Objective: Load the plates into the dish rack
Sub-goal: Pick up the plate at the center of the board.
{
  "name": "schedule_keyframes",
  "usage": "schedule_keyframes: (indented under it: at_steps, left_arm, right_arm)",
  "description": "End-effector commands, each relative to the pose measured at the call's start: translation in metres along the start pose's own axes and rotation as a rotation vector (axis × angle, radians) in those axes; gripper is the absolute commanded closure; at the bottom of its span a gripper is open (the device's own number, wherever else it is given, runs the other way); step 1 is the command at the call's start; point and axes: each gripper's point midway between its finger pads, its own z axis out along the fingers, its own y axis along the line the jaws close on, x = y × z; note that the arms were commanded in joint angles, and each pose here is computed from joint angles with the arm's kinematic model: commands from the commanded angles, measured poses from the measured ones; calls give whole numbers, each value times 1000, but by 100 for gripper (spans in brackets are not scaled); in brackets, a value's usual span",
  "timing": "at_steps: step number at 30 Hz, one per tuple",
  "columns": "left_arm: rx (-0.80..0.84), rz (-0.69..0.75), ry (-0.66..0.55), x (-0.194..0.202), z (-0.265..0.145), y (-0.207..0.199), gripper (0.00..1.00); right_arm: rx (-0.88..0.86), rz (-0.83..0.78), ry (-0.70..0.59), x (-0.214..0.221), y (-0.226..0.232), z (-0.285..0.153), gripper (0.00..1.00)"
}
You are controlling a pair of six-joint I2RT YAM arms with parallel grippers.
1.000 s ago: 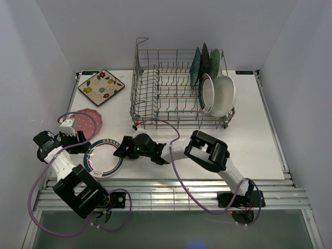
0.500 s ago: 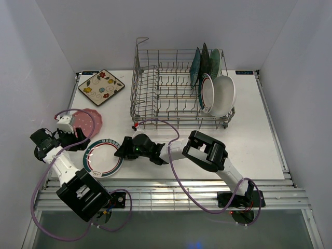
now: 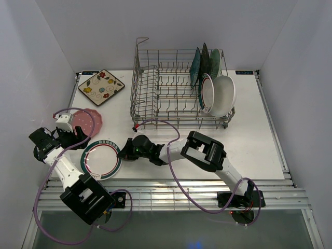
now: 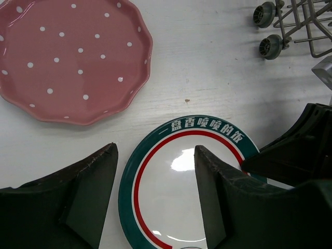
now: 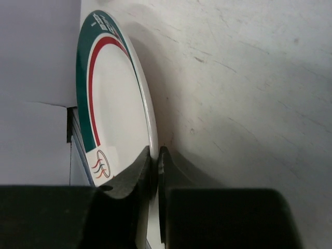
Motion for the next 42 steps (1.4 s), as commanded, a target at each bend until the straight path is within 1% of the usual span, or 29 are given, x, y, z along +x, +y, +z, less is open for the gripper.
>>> schedule_keyframes:
  at_steps: [1,6,8,10,11,18,19,21,22,24,25,33,42]
  left_arm:
    - [22,23,-54,-19,-5,-5,29]
    - [18,26,-57,-21,-5,-4,29]
    - [13,27,-59,-22,-6,-3,29]
    - [9,31,-62,-24,-7,-3,29]
    - [10,35,-68,-26,-8,-4,29]
    - [38,15,-83,-27,-8,-11,29]
    - [41,12,-84,-26,-7,-12,29]
    - [48,2,-85,-25,-7,-13,28]
    - [50,5,-87,-26,-7,-14,28]
    - [51,2,-86,-24,-7,-16,28]
    - [48,5,-89,-24,-8,-16,28]
    - [54,-24,-103,-24,-5,-17,25]
    - [20,-36,-119,-23,-2,-10,22]
  right_arm:
    - [113,22,8,10,-35,-3,92]
    - [146,-28,-62,0,-27,-16,92]
    - [153,-53,-77,-3,-18,-22,92]
    - [161,-82,-119,-12,-10,-30,92]
    - [187,-93,-125,-13,-15,-33,92]
    - [266,-205,-257,-47,-5,-65,92]
    - [261,-218,-278,-54,6,-71,92]
    - [302,-264,-320,-65,7,-82,92]
    - [295,-279,-342,-70,18,-89,92]
    - [333,-328,-377,-80,20,-100,92]
    - [323,-342,-394,-85,30,-107,92]
    - [315,-476,-447,-110,62,-129,92]
    - [290,-635,-511,-140,112,-147,92]
